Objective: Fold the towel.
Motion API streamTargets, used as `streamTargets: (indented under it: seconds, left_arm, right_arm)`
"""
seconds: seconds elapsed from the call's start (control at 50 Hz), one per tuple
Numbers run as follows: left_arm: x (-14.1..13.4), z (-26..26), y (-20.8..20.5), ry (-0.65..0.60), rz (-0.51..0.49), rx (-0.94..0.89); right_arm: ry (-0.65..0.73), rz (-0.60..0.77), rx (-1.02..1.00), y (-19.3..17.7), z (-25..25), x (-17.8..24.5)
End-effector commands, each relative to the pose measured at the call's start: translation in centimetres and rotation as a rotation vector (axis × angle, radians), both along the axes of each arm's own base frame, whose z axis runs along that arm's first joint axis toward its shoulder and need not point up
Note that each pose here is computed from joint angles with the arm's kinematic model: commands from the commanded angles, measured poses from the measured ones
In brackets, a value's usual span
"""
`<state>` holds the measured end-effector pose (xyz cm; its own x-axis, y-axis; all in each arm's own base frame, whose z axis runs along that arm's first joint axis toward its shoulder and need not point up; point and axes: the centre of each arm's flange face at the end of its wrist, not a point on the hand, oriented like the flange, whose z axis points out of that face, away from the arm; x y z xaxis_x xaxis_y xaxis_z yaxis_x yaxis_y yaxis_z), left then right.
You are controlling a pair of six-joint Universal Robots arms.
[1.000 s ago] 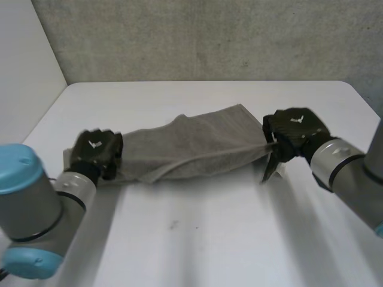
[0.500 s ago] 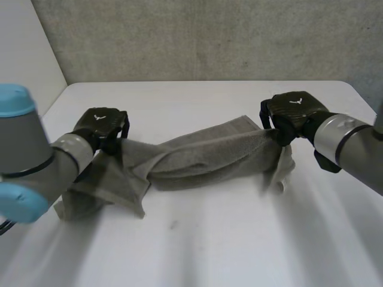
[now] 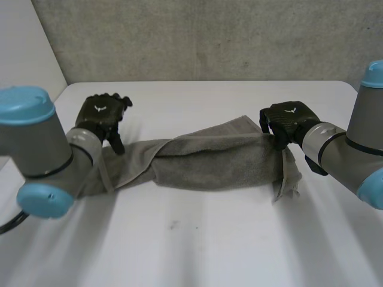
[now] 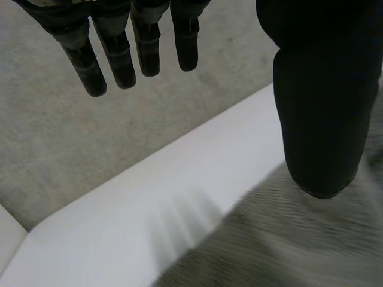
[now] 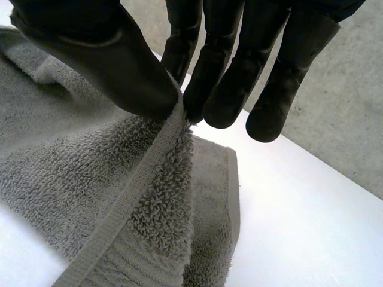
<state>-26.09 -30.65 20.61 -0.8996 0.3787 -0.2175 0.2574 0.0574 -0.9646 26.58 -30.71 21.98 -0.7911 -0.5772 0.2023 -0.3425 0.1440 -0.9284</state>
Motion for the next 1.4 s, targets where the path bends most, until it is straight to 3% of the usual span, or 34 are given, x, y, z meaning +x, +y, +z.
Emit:
streamTargets:
  seconds: [0.02, 0.26, 0.66, 1.4]
  left_arm:
    - [0.6, -1.8, 4.3, -0.037, -0.031, 0.088]
    - [0.9, -6.1, 4.9, -0.074, -0.033, 0.184]
    - [0.4, -9.8, 2.2, -0.093, -0.022, 0.124]
    - [2.2, -8.7, -0.2, -0.117, 0.035, 0.034]
  right_arm:
    - [0.007, -0.001, 0.012, 0.1, -0.4, -0.1]
    - [0.013, 0.003, 0.024, 0.3, -0.8, 0.0]
    - [0.023, 0.006, 0.042, 0.4, -1.8, 0.0]
    - [0.029, 0.008, 0.051, 0.3, -2.4, 0.1]
